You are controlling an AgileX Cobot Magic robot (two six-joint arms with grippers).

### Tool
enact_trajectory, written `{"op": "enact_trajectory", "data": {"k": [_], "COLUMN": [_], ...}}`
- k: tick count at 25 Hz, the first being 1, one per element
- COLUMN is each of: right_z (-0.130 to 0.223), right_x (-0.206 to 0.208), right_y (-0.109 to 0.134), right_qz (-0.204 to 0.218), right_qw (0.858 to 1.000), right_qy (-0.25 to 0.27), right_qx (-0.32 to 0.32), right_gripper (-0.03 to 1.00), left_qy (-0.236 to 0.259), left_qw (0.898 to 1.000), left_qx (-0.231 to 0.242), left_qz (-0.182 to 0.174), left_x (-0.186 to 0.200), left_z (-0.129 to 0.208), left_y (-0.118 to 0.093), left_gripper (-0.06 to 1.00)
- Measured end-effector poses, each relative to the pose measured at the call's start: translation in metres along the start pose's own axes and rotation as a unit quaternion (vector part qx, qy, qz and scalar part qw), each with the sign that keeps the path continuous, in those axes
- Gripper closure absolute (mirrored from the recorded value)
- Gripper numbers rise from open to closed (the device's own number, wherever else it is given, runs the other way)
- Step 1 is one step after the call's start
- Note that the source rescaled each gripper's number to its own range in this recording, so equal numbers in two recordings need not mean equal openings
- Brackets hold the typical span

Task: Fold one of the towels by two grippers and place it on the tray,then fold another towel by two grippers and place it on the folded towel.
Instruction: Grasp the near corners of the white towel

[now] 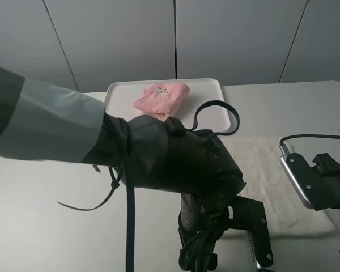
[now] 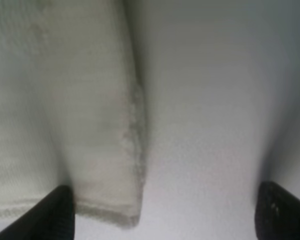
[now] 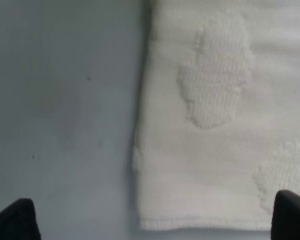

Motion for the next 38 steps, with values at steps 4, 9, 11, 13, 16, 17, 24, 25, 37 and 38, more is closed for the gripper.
{"op": "enact_trajectory", "data": {"k": [4,9,11,13,16,17,24,25,37,38], "right_z": [0.000,-0.001,-0.001,-0.001,-0.001,-0.001,-0.001,-0.001,0.004,0.004], "right_x": [-0.007,-0.014,-0.016,-0.019,-0.020,-0.020,-0.029,-0.029,-0.030,-0.030], "right_y": [0.000,-0.001,-0.001,-0.001,-0.005,-0.007,-0.007,-0.007,0.001,0.001], "right_qz": [-0.019,-0.031,-0.039,-0.044,-0.027,-0.020,-0.036,-0.037,-0.074,-0.075], "right_qw": [1.000,0.999,0.999,0.999,0.999,1.000,0.999,0.999,0.996,0.996], "right_qy": [0.005,0.007,0.009,0.011,0.009,0.009,0.014,0.014,0.039,0.041], "right_qx": [0.007,0.010,0.011,0.012,0.013,0.013,0.004,0.004,-0.004,-0.004], "right_gripper": [-0.03,-0.03,-0.03,-0.03,-0.03,-0.03,-0.03,-0.03,-0.03,-0.03], "left_qy": [-0.001,-0.006,-0.011,-0.013,-0.013,-0.013,-0.014,-0.015,-0.015,-0.015], "left_qw": [1.000,1.000,1.000,1.000,1.000,1.000,1.000,1.000,1.000,1.000], "left_qx": [0.000,0.004,0.008,0.009,0.010,0.010,0.010,0.011,0.011,0.011], "left_qz": [-0.001,-0.004,-0.007,-0.009,-0.008,-0.008,-0.008,-0.008,-0.008,-0.008], "left_x": [0.000,0.000,0.000,0.000,-0.001,-0.001,-0.002,-0.002,-0.002,-0.002], "left_z": [0.000,-0.001,-0.002,-0.003,-0.003,-0.003,-0.003,-0.004,-0.004,-0.004], "left_y": [0.000,0.001,0.002,0.002,0.002,0.002,0.002,0.002,0.002,0.002], "left_gripper": [0.01,0.01,0.01,0.01,0.01,0.01,0.01,0.01,0.01,0.01]}}
Point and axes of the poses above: a point on each arm's last joint axis where the gripper is mounted, x pointing back along that axis away from the gripper, y along the wrist's bending axis when the last joint is at zero, z = x × y, the point moved 2 cm from there along -x, pointing out along that axis toward the gripper, and after that the axes turned 10 degrees about -x, right-handed, at the moved point
